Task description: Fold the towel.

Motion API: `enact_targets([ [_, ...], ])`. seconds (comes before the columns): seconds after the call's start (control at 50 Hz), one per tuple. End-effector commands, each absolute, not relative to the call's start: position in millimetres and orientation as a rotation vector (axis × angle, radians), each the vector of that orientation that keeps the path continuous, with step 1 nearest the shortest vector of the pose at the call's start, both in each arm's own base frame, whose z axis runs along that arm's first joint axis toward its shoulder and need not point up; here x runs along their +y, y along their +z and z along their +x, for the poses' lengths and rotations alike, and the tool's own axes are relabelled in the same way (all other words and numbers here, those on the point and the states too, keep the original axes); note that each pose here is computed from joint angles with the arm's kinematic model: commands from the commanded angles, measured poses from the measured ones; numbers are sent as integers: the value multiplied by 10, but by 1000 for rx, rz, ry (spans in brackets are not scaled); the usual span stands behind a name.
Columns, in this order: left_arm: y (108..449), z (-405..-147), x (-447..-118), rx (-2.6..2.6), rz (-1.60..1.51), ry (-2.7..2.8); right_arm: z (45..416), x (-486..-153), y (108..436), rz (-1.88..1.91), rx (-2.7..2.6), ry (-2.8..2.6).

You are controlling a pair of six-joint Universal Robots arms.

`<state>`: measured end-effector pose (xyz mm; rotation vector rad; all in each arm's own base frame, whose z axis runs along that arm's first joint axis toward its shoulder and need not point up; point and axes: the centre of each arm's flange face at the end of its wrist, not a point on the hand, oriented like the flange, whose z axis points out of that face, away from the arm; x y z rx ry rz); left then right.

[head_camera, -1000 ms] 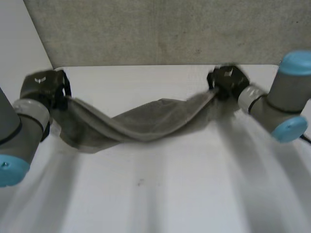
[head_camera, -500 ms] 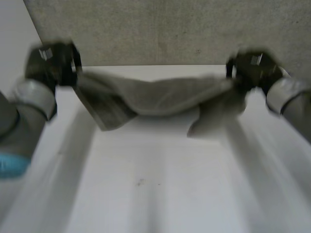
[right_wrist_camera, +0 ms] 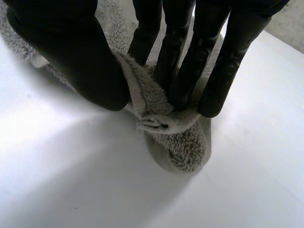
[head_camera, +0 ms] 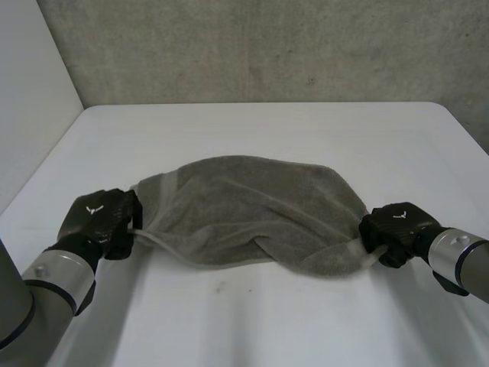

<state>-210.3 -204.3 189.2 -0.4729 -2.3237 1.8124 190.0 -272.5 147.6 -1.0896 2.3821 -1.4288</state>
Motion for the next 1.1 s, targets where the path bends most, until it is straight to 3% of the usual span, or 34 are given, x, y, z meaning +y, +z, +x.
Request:
enact_targets([
  [0.02,1943,-2100,-2043,-2305,-467,1835,1925,-2715,1471,-1113,2338,-1445],
  [0.32,1953,-2034,-2183,-2329,-427,1858,1938,-2806,1683,-1125,2300,-1541],
  [0.56,1890,-2052,-2241,-2348,-431,1835,1978,-2852,1548,-1138,2297,-1494],
  [0.74,1730,-2130,-2488,-2374,-439,1803,2098,-3111,1406,-1160,2272,-1490],
  [0.84,1764,-2222,-2788,-2342,-468,1862,2267,-3507,1630,-1180,2173,-1672],
  [0.88,1950,-2340,-3164,-2263,-555,2006,2341,-3625,1746,-1170,2127,-1739],
  [0.92,2078,-2386,-3315,-2211,-578,2085,2411,-3729,1873,-1146,2086,-1807],
  [1.0,2463,-2478,-3611,-2057,-571,2263,2510,-4082,2484,-980,1914,-2158],
  [1.02,2718,-2514,-3735,-1958,-539,2355,2513,-4171,2769,-898,1813,-2311],
  [1.04,3004,-2549,-3828,-1846,-502,2444,2513,-4172,2772,-897,1812,-2313],
  [1.06,3291,-2572,-3884,-1733,-462,2522,2506,-4208,3013,-821,1721,-2426],
  [1.08,3294,-2572,-3885,-1732,-462,2523,2477,-4206,3282,-746,1622,-2535],
  [1.1,3552,-2578,-3904,-1632,-429,2586,2477,-4206,3285,-746,1621,-2536],
])
